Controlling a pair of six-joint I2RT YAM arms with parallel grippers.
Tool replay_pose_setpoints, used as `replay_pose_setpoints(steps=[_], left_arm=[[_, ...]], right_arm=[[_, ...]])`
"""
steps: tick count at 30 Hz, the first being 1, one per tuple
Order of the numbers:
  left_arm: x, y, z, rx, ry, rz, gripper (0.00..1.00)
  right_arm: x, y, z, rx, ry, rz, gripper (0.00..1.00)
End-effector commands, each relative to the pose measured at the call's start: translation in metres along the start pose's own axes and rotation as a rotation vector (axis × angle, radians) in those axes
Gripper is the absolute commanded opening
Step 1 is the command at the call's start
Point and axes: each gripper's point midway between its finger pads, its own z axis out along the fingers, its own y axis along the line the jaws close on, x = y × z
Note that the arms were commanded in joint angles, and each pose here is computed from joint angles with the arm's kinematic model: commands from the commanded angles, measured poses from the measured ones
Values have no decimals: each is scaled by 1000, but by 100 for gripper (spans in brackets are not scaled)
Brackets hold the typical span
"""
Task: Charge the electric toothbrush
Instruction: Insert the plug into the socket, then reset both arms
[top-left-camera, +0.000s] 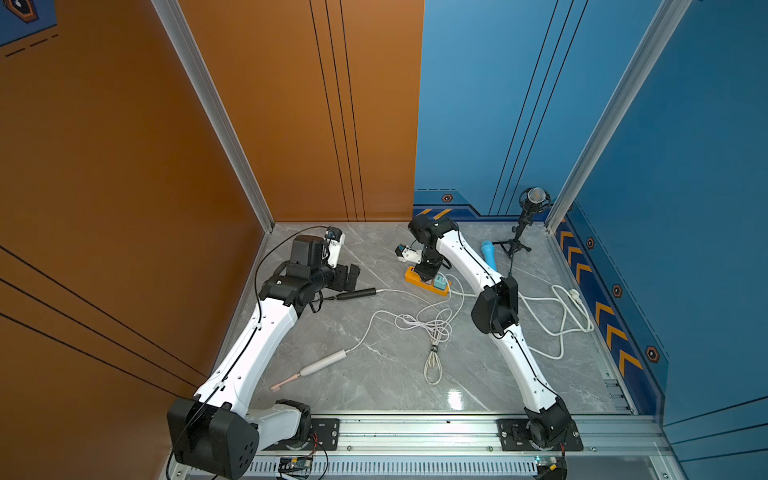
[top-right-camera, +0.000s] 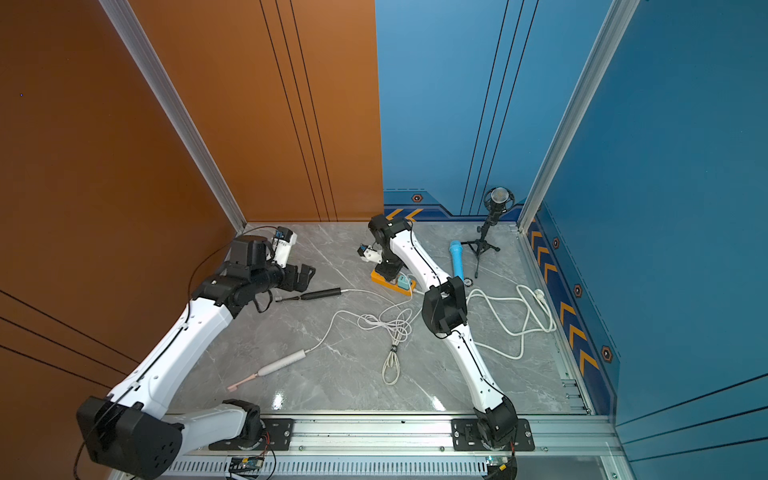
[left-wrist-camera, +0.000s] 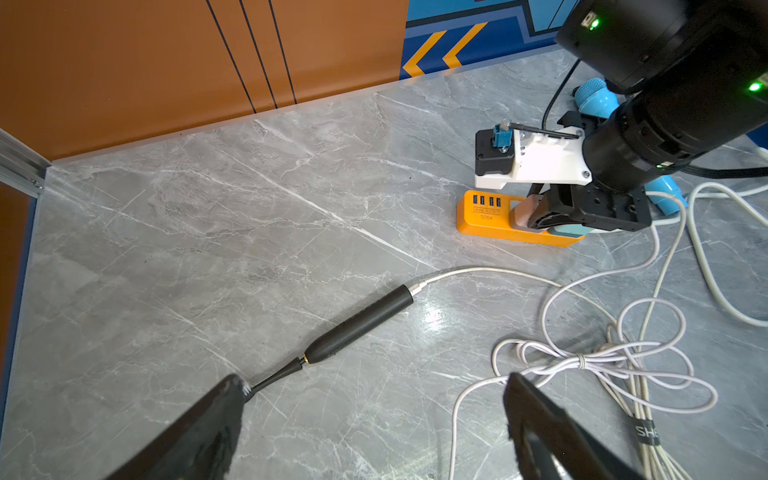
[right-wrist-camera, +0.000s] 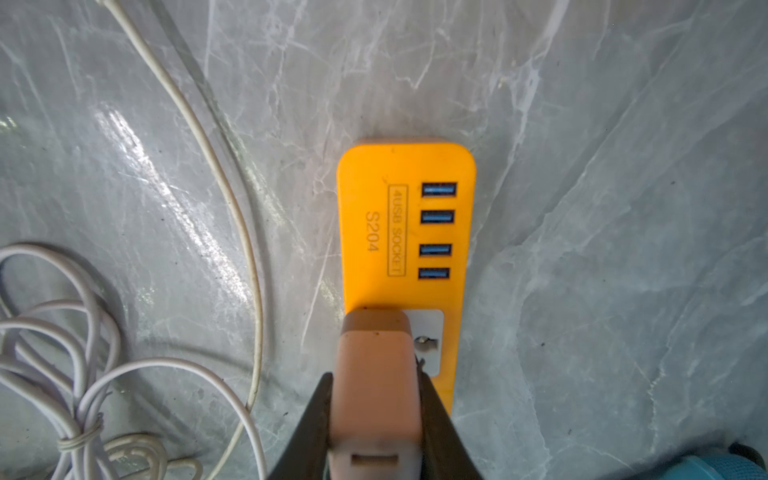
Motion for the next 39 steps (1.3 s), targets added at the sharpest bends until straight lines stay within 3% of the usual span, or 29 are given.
replay_pose_setpoints(steps=[1, 5, 7, 9, 11, 15, 18, 22, 27, 33, 36, 39], left_arm=[[9, -1, 0, 16, 24, -27, 98], [10, 0, 1, 20, 29, -34, 98], [10, 1, 2, 17, 29, -43, 98], [8, 3, 1, 6, 25, -83, 98], [7, 8, 2, -30, 22, -152, 98], [14, 38, 11, -218, 12, -248, 98], [30, 71, 18, -408, -31, -239, 98], [50, 100, 10, -586, -187, -155, 98], [97, 124, 7, -623, -250, -165, 98], [127, 120, 32, -529, -280, -107, 98], [125, 115, 44, -473, -319, -61, 98], [118, 119, 56, -455, -305, -53, 98]], right_arm=[[10, 48, 63, -176, 111, -58, 12], [15, 26, 87, -46, 174, -19, 12], [20, 16, 97, 24, 218, -16, 17], [13, 10, 88, 46, 179, 35, 22], [-4, 5, 57, 63, 85, 86, 35], [-44, -4, -56, 85, -234, 188, 57], [-42, -21, -121, 111, -425, 321, 70], [3, -39, -175, 164, -583, 518, 75], [109, -53, -169, 381, -656, 780, 76], [248, -50, -103, 648, -672, 1096, 77], [285, -51, -77, 714, -660, 1162, 78], [292, -61, -62, 743, -730, 1147, 80]])
